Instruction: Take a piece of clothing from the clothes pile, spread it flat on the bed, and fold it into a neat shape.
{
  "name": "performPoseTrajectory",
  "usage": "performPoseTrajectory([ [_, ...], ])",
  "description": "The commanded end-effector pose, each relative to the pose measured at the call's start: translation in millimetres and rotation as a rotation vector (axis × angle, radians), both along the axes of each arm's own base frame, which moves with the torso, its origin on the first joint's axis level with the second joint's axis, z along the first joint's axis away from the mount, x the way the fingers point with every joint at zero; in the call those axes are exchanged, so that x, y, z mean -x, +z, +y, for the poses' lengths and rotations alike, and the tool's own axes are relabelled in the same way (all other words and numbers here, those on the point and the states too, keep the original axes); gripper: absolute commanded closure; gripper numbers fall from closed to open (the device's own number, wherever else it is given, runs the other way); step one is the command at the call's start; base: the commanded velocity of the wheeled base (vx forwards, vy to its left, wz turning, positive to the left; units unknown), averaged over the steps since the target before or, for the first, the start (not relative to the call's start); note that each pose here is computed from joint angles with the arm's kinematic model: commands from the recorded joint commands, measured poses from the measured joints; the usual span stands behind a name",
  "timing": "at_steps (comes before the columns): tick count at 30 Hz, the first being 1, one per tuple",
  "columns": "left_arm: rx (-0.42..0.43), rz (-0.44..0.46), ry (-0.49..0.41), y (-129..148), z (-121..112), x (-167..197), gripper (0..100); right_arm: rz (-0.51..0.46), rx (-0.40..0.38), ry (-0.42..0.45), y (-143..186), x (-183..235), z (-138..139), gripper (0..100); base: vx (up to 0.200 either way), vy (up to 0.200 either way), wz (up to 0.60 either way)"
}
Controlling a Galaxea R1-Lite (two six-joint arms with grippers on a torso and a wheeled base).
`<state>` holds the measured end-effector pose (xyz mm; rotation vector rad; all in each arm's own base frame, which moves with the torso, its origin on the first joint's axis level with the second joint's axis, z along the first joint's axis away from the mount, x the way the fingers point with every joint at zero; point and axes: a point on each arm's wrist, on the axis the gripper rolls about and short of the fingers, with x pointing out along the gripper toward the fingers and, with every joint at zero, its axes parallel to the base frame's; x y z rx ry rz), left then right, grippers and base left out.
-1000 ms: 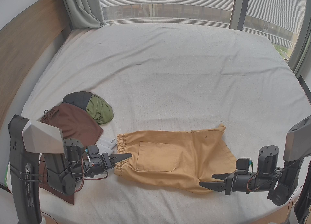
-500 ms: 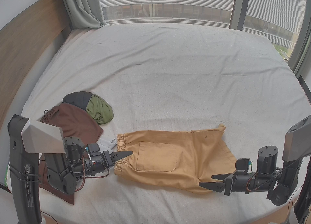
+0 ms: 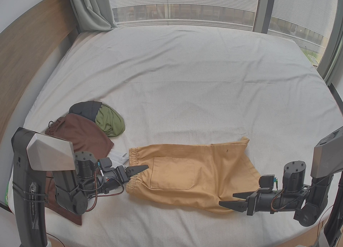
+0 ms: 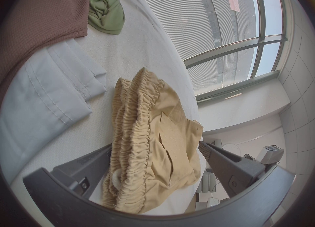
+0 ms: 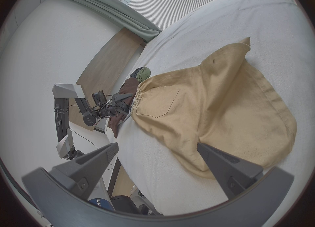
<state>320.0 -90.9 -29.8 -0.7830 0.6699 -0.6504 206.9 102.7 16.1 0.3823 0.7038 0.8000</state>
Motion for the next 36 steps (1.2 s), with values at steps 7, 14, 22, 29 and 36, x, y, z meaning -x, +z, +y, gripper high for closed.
performPoseTrajectory([
  [7,-0.026,-0.006,0.049,-7.9,-6.4,-4.7,100,0.003,0.001,0.001,-0.8,-0.1,0.2,0,0.000,0.000,0.00],
  [14,-0.033,-0.015,0.053,-9.9,-4.8,-7.0,100,0.002,0.002,0.000,-1.3,-0.9,0.2,0,0.000,0.000,0.00],
  [22,-0.047,-0.075,0.051,4.2,-2.2,-7.2,100,0.007,0.004,-0.007,-3.5,-2.9,-0.9,0,0.000,0.000,0.00],
  [29,-0.032,-0.124,0.079,30.2,10.2,-3.2,100,0.010,0.007,-0.015,-5.5,-4.9,-1.3,0,0.000,0.000,0.00],
  [36,-0.048,-0.120,0.075,28.8,12.1,0.8,100,0.015,0.010,-0.021,-7.2,-5.8,-2.1,0,0.000,0.000,0.00],
])
